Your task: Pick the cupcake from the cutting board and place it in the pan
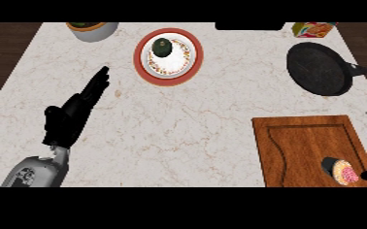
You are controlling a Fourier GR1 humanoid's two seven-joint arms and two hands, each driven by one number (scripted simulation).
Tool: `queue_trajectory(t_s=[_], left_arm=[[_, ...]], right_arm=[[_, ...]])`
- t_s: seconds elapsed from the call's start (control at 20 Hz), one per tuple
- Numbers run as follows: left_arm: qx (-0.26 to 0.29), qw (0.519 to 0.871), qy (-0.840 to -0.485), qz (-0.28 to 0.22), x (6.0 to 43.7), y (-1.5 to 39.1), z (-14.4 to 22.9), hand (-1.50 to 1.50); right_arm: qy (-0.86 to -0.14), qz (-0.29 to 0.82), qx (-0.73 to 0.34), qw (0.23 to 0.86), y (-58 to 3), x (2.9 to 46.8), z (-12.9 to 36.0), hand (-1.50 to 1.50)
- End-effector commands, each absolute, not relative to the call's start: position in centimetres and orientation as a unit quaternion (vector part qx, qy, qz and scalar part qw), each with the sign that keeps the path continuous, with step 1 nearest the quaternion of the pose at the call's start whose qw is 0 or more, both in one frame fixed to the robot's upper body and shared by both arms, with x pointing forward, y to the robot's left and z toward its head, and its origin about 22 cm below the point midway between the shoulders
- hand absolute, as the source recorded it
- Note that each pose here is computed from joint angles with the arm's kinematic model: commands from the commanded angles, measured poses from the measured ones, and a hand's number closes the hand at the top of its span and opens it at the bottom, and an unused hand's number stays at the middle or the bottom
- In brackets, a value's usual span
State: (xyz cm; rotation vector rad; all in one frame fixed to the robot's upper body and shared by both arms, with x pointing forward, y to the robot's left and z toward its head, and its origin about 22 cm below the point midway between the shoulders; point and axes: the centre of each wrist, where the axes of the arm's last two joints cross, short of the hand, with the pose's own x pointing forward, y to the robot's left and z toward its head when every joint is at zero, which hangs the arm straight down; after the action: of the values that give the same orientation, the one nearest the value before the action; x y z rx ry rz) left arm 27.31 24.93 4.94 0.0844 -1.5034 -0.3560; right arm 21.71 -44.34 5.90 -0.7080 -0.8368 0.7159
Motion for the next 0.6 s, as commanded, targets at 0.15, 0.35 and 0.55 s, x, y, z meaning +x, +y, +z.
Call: queue_trajectory(t_s=[0.15, 0.35, 0.55], left_arm=[[0.033, 0.715, -0.678, -0.165, 27.3, 23.7, 5.2, 0.00], [0.044, 0.707, -0.685, -0.169, 28.2, 24.4, 5.7, 0.00], [0.042, 0.714, -0.680, -0.160, 26.8, 25.1, 6.3, 0.00]], right_arm=[[-0.232, 0.456, -0.266, 0.817, -40.9, 25.0, 7.8, -1.50], [-0.196, 0.481, -0.216, 0.827, -37.9, 27.8, 9.4, -1.50], [-0.174, 0.494, -0.221, 0.823, -34.4, 28.2, 9.3, -1.50]])
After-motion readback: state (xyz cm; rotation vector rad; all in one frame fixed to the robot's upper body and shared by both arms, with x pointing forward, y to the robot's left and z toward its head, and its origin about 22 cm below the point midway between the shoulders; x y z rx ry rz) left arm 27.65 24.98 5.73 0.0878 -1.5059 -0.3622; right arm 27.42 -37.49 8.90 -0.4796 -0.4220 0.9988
